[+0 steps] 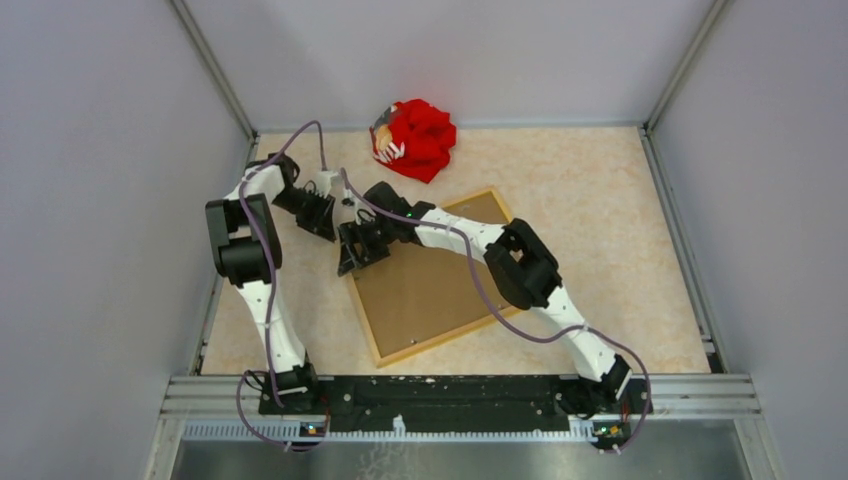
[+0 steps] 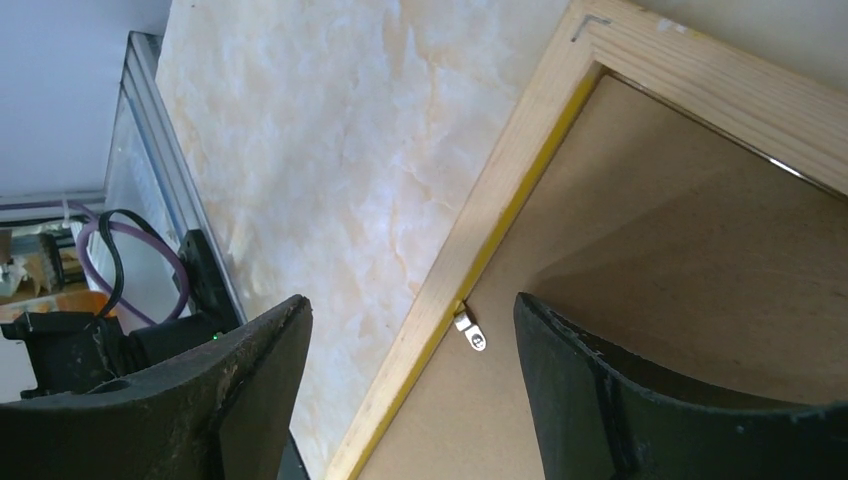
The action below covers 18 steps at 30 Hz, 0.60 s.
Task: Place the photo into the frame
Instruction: Install the photo frame at the center of the board.
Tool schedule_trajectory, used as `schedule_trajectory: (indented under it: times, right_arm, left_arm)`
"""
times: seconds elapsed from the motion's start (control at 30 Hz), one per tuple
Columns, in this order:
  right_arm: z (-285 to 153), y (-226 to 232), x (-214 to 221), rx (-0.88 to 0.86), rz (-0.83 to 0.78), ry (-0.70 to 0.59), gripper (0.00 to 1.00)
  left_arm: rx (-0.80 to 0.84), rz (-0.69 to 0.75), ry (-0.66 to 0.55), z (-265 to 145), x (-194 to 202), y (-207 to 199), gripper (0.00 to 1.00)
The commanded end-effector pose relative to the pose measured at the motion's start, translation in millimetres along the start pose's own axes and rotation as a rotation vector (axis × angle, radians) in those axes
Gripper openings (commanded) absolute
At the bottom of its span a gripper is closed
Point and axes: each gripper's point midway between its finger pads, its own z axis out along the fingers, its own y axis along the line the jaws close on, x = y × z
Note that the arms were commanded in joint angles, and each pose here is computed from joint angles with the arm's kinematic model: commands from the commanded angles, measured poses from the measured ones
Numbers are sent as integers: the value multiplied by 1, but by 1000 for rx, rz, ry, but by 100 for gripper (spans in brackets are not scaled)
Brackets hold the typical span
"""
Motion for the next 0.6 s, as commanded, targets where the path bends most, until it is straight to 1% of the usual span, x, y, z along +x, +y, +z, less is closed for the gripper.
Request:
schedule_trajectory:
  times: [0.0, 0.2, 0.4, 0.57]
  right_arm:
    - [-11, 19, -5, -16, 8, -43, 74]
    - [-58, 25, -24, 13, 82, -186, 79]
    - [-85, 3, -14, 117, 147, -231, 80]
    - [-104, -14, -11, 148, 236, -288, 81]
  left_arm:
    - [56, 22, 49, 3, 17, -18, 31]
    - [70, 48, 112, -4, 27, -26, 31]
    - [117, 66, 147, -8, 46, -47, 31]
    - [149, 87, 167, -12, 56, -62, 31]
